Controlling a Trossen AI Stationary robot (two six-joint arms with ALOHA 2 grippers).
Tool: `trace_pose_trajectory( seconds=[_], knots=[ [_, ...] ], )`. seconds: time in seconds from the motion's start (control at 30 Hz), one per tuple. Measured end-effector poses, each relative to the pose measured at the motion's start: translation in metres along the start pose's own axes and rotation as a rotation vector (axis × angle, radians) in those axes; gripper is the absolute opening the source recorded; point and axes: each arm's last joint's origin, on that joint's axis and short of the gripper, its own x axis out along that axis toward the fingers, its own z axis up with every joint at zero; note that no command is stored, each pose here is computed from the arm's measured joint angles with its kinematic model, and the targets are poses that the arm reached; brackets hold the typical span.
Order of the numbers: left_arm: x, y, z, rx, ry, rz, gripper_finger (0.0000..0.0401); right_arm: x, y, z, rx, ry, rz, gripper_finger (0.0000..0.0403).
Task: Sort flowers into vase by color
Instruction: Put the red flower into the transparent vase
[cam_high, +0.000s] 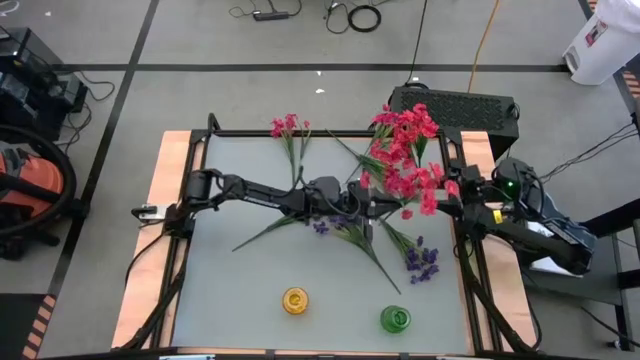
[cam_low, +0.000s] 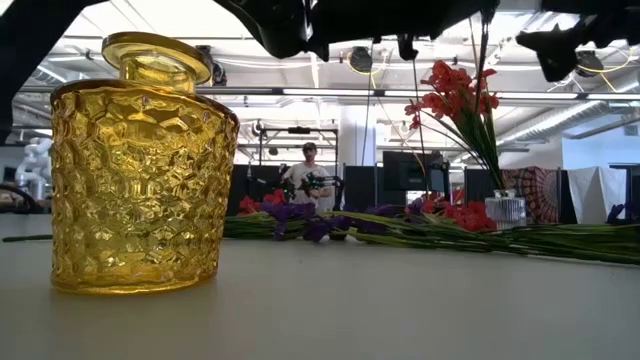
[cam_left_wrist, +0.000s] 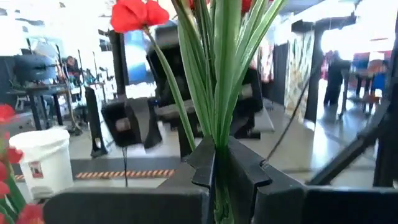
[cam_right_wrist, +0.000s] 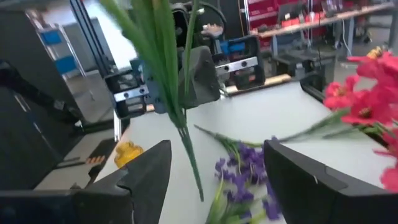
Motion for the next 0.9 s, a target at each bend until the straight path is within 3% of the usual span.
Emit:
trace_pose_trajectory(
  seconds=[0.23,0.9],
  knots=[
    [0.0,0.004,0.0,-0.099,-0.003,0.009,0.0027,0.002,0.002,0.008,-0.055,-0.103,0.045,0.0247],
    [0.0,0.004,0.001,-0.1,-0.004,0.013,0.0027,0.037,-0.001,0.023,-0.08,-0.135,0.161,0.0247]
  ],
)
